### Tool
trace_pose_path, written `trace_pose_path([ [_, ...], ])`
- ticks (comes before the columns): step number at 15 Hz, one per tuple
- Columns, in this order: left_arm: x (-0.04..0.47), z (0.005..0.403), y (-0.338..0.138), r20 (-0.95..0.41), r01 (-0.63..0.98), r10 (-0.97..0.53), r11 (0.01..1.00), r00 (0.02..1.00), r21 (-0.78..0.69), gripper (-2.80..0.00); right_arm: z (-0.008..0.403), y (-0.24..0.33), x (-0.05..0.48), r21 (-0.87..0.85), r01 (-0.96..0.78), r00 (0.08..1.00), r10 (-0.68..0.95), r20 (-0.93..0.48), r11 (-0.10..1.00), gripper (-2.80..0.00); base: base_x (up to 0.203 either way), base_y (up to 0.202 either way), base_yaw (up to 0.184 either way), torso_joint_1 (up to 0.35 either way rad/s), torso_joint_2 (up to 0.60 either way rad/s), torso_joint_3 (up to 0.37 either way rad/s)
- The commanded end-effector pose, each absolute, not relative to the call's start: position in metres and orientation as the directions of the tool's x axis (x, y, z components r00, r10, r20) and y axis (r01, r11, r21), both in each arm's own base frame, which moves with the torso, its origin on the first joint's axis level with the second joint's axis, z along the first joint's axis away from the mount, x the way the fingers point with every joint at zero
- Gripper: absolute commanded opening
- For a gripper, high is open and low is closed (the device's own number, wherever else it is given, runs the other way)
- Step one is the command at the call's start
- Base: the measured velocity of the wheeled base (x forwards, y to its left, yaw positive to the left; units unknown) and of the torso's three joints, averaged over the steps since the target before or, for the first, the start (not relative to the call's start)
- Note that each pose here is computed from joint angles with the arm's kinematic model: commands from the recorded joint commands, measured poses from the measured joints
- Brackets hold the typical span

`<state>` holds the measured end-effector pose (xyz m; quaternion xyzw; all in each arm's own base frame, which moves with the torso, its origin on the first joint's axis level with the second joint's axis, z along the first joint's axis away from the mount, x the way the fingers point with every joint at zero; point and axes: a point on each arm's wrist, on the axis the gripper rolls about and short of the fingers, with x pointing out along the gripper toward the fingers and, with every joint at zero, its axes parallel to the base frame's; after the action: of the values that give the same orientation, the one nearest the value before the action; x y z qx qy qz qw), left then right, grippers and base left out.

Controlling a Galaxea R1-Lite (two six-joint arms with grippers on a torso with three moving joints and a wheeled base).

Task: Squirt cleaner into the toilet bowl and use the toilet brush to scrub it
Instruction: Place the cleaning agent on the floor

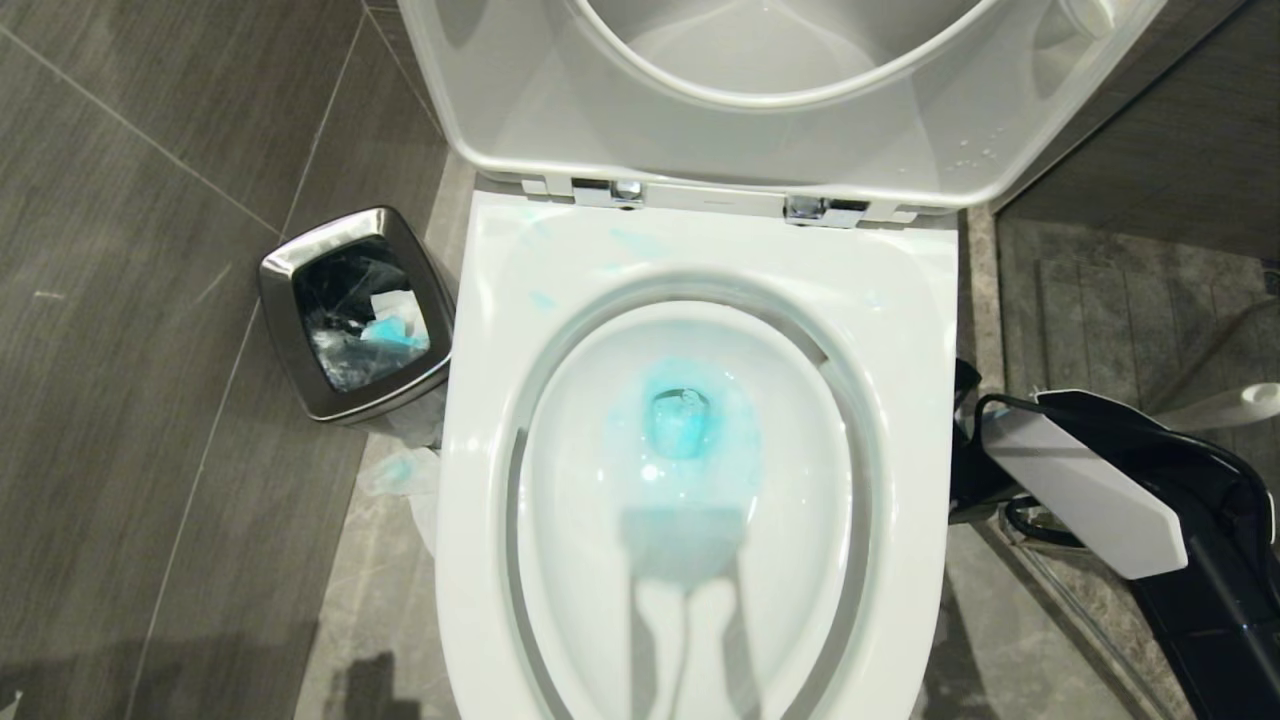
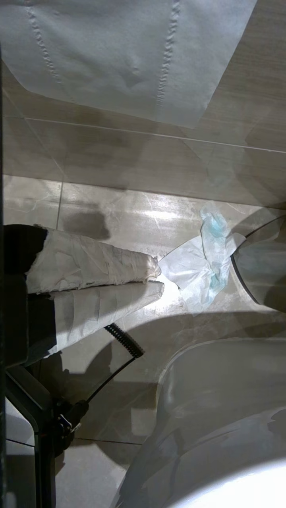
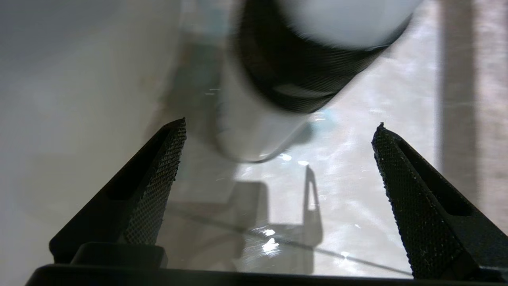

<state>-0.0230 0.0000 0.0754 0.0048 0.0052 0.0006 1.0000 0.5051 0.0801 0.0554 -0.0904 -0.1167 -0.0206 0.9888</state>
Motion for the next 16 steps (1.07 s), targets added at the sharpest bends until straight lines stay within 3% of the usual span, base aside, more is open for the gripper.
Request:
trace_pose_path([
  [1,-0.023,0.075,0.0,-0.012,-0.001,0.002,1.0,1.0,0.009,-2.8,0.053,0.089,0.502,-0.177,0.037,0.973,0.005,0.231,0.984,0.0,0.0,0.0,0.0,0.0,0.0,0.0],
  [16,-0.023,0.075,0.0,-0.014,-0.001,0.002,1.0,1.0,0.005,-2.8,0.085,0.083,0.442,-0.185,0.017,0.98,0.02,0.196,0.983,0.0,0.0,0.0,0.0,0.001,0.0,0.013],
])
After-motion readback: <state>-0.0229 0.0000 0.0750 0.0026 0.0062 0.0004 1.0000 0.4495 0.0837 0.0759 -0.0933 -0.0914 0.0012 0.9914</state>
